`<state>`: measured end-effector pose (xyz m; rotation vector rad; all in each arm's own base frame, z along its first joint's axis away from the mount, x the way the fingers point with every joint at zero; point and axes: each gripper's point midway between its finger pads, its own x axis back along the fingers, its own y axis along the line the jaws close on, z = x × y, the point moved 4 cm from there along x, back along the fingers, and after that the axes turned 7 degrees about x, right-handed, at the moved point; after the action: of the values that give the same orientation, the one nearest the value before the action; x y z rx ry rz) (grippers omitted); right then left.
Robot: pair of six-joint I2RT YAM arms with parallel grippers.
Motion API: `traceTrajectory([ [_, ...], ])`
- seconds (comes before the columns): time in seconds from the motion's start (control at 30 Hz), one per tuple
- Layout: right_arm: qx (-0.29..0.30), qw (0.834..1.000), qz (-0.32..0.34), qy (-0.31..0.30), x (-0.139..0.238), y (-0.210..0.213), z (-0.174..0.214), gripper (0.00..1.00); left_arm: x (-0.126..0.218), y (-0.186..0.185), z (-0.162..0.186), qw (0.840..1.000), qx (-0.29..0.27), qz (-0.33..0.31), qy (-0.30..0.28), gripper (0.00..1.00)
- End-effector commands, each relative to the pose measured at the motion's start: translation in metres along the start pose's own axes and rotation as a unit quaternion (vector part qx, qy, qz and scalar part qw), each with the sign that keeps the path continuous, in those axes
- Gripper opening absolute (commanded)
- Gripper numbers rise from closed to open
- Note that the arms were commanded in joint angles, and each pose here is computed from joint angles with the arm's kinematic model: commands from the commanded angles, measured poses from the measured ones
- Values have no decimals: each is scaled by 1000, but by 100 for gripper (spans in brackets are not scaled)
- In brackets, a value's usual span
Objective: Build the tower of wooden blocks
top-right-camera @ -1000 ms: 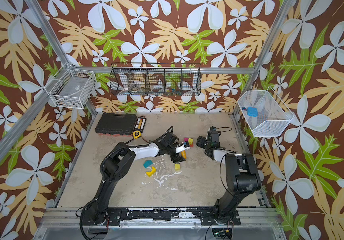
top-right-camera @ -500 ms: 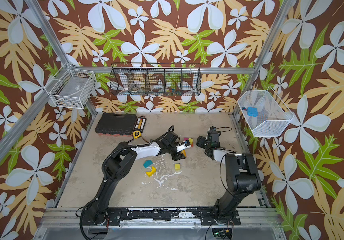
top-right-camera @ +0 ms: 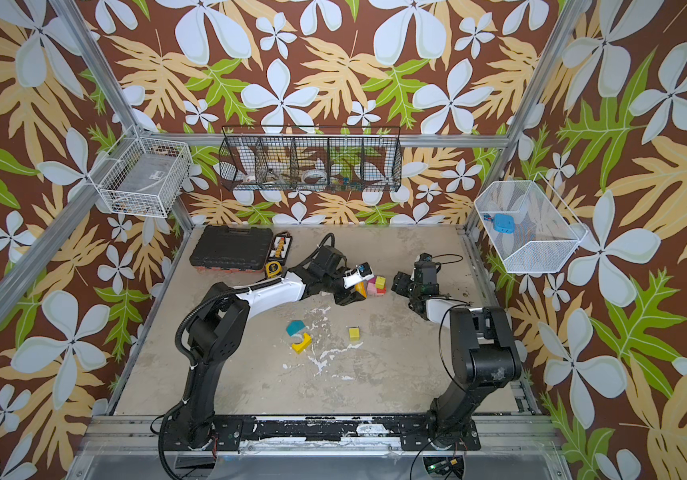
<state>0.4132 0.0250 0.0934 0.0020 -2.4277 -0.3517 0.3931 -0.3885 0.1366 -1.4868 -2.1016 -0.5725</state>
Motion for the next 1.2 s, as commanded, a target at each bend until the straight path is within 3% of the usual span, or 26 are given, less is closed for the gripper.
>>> traceTrajectory([
  [0.0,0,1000,-5,3,-4,2,-2,75,1,6,-6,999,-32,13,4,19],
  [0.2,1,1000,-9,22,-12,4,1,73,-12,19,-9,993,-101,58,22,12],
  [0.27,2,1000,-11,22,-13,4,1,73,-14,27,-12,991,-114,60,19,0],
  [0.53,2,1000,-11,22,-13,5,1,73,-25,30,-6,983,-163,78,23,0],
  [0.73,5,1000,-10,25,-14,6,2,73,-26,25,-8,981,-162,105,17,0],
  [1.17,12,999,-6,30,-17,9,2,73,-54,28,-3,985,-140,89,38,0],
])
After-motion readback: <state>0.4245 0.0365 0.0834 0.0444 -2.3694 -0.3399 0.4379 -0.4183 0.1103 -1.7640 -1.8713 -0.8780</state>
